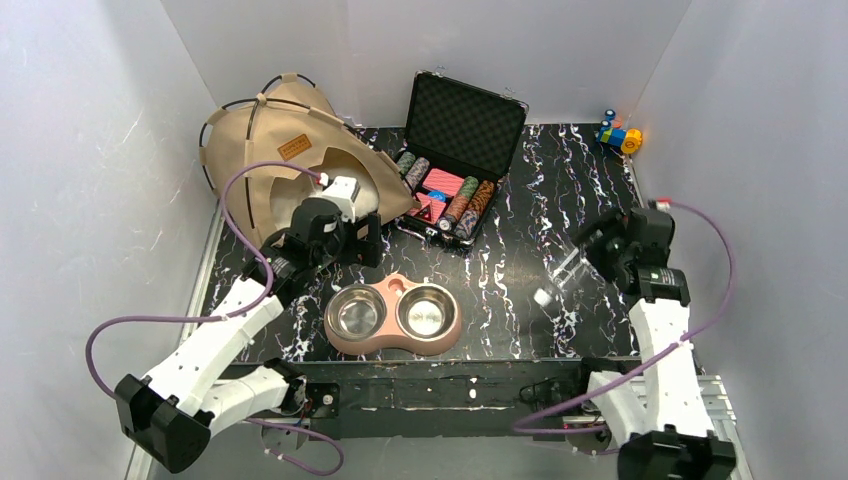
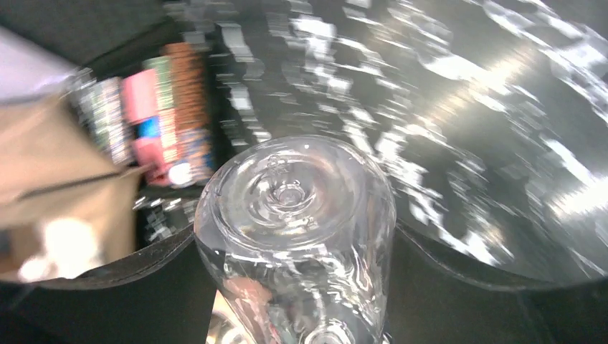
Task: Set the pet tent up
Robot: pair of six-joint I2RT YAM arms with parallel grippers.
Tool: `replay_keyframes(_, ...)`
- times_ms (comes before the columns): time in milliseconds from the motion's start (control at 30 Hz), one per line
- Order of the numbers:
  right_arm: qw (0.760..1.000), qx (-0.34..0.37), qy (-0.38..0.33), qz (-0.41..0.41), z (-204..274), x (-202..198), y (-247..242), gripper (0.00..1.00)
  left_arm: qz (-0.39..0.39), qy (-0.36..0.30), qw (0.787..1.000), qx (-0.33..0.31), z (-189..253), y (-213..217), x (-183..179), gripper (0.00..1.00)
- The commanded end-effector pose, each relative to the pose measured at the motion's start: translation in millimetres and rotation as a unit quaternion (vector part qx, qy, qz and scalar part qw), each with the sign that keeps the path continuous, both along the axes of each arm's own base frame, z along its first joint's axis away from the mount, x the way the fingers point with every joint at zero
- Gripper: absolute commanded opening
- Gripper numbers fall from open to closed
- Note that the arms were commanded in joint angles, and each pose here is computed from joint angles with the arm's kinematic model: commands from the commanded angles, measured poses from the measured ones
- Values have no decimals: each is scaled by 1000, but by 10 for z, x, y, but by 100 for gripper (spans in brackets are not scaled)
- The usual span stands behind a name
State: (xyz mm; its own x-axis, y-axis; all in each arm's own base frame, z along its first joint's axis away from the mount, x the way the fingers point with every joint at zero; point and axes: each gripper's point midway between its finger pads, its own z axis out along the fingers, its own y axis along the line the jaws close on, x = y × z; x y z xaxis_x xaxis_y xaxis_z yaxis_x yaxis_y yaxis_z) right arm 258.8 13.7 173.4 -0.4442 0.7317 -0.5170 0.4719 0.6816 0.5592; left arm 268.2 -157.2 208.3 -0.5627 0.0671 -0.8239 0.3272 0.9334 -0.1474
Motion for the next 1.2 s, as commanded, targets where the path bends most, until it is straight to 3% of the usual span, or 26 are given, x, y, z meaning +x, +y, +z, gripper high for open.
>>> replay_keyframes(0,959,-14,-212,187,1101,356,804,47,-162,-12,971,-175,711,-707,-346,99)
replay_keyframes(133,908,11,-298,293,1549,209,1399,48,-256,-5,929,-267,1076,-1127,-647,100)
replay_keyframes(267,857,37,-353,374,1844,-24,1852,48,-323,10,901,-291,1169,-1540,-876,99)
replay_keyframes(400,820,70,-375,427,2008,-238,2181,48,-354,10,882,-311,1196,-1800,-948,99)
replay_keyframes(533,802,89,-379,452,2071,-395,2371,49,-358,1,872,-334,1223,-1935,-890,99)
replay_keyframes(900,787,147,-371,470,2128,-551,2570,48,-370,33,871,-322,934,-2124,-863,99)
replay_keyframes(933,788,146,-368,472,2116,-554,2582,49,-375,30,869,-320,929,-2129,-878,96)
replay_keyframes(1000,795,137,-356,471,2052,-544,2584,51,-381,19,866,-323,954,-2119,-903,76)
replay_keyframes(1167,825,100,-312,460,1763,-541,2460,70,-399,-5,867,-300,890,-2023,-977,41)
